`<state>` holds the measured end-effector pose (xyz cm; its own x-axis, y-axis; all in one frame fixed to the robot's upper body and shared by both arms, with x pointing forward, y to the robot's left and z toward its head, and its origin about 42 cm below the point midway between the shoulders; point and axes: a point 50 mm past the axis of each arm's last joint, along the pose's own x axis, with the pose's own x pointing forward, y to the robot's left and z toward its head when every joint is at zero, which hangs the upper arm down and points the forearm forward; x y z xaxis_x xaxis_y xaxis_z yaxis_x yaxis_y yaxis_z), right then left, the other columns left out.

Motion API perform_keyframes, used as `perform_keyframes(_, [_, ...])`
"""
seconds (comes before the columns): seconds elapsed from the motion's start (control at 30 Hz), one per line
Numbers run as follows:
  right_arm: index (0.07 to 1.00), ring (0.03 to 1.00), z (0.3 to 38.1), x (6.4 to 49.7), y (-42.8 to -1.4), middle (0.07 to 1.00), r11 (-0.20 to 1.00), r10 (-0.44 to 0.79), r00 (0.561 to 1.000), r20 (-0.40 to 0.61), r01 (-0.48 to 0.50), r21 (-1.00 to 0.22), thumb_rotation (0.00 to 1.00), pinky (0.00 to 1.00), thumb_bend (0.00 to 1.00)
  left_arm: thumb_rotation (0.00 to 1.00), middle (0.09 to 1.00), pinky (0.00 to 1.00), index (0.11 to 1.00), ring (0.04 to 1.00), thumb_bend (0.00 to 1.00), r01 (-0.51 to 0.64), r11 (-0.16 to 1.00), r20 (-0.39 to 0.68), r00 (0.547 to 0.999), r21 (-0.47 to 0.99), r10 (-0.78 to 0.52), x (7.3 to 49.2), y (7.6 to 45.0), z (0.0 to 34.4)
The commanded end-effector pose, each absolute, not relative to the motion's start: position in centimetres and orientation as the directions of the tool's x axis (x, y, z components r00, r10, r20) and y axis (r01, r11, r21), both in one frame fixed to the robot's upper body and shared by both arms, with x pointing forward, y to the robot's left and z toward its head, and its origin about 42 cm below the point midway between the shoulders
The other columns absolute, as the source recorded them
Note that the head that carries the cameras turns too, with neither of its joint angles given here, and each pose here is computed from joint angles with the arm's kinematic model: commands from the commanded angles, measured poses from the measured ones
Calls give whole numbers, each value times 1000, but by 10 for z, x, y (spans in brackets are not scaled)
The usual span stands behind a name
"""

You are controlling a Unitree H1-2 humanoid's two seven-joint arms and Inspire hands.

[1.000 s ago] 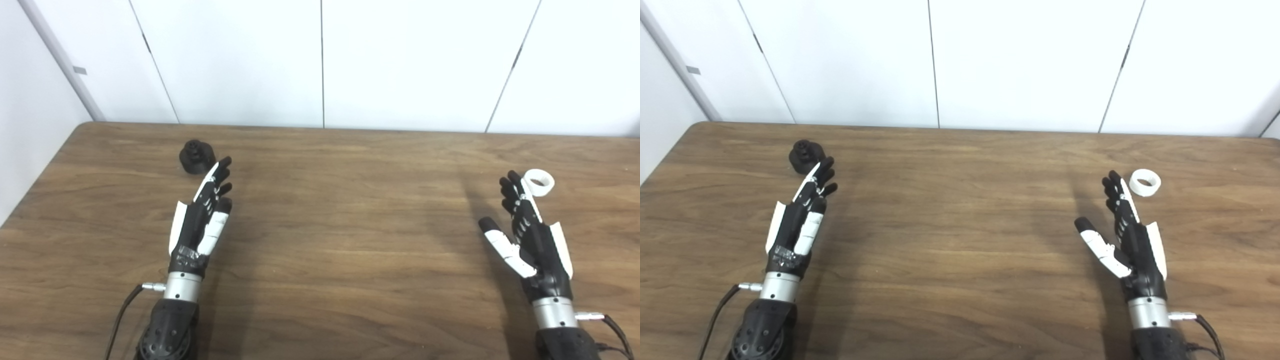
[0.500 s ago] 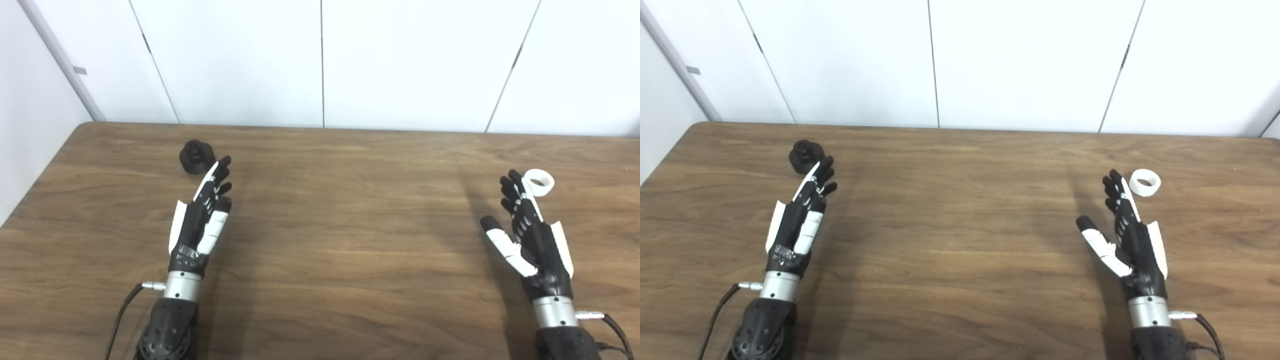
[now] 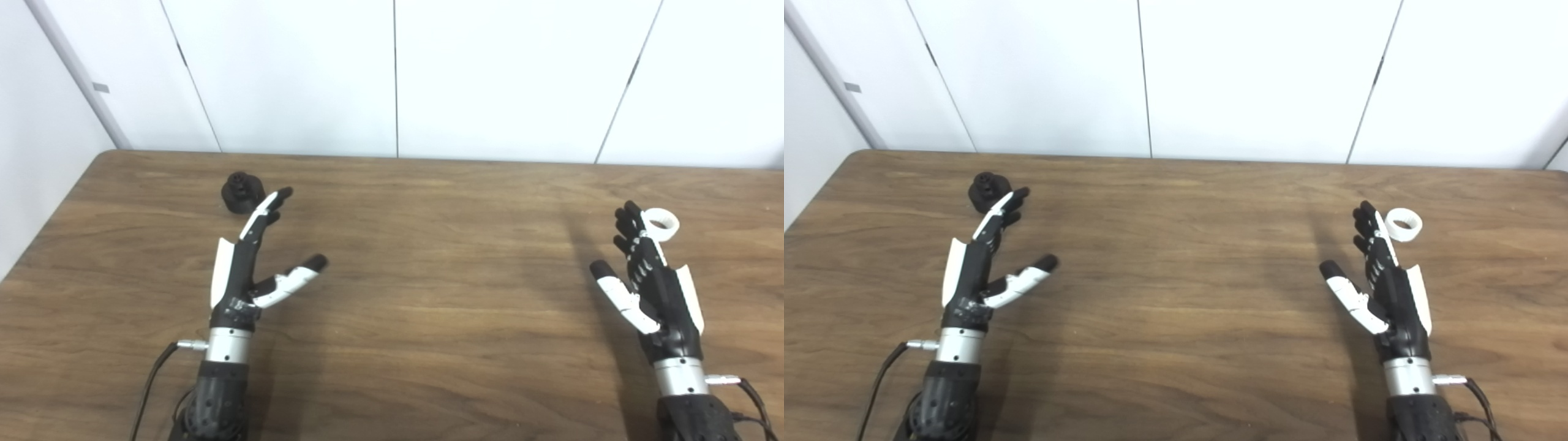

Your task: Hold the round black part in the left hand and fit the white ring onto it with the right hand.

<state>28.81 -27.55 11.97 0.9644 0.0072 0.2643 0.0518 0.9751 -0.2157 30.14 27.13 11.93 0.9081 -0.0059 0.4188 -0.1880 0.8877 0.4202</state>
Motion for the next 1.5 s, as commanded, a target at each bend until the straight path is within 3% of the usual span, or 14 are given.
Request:
perform_keyframes(0.0, [969, 972, 84, 271, -281, 954, 977, -16, 986, 164, 51, -207, 524, 968, 435, 367, 887, 886, 813, 892, 879, -203, 835, 351, 936, 511, 13, 290, 291, 87])
perform_keyframes(0.07, [968, 974, 85, 271, -283, 953, 975, -14, 985, 170, 51, -218, 557, 973, 438, 353, 880, 888, 810, 890, 902, -234, 816, 365, 930, 528, 30, 296, 296, 88])
perform_keyframes(0.2, [973, 975, 85, 271, -283, 959, 976, -13, 986, 166, 48, -210, 531, 963, 435, 313, 894, 893, 827, 911, 906, -280, 771, 392, 919, 572, 42, 304, 303, 89])
perform_keyframes(0.37, [966, 969, 81, 272, -283, 950, 975, -7, 986, 169, 44, -216, 548, 944, 455, 323, 927, 995, 868, 968, 955, -363, 621, 453, 892, 695, 14, 310, 312, 94])
perform_keyframes(0.47, [967, 959, 80, 273, -283, 950, 975, -5, 986, 168, 43, -219, 541, 920, 451, 326, 914, 996, 854, 960, 977, -437, 521, 512, 859, 733, 0, 316, 318, 100])
perform_keyframes(0.67, [962, 960, 79, 274, -284, 949, 975, -8, 986, 168, 46, -219, 516, 931, 442, 329, 917, 976, 835, 955, 997, -518, 450, 576, 818, 727, 11, 328, 328, 111])
perform_keyframes(1.07, [967, 960, 74, 274, -290, 952, 976, -3, 986, 169, 40, -214, 537, 926, 452, 377, 954, 995, 902, 974, 950, -527, 411, 534, 838, 744, 109, 346, 356, 116])
perform_keyframes(1.2, [976, 984, 75, 273, -289, 962, 978, -6, 988, 152, 37, -203, 550, 995, 463, 407, 962, 1000, 913, 987, 963, -509, 414, 489, 857, 755, 163, 355, 369, 116])
perform_keyframes(1.47, [973, 977, 74, 273, -289, 958, 977, 0, 987, 160, 34, -212, 554, 984, 457, 410, 992, 1000, 992, 1000, 1000, -485, 438, 411, 875, 757, 257, 372, 395, 117])
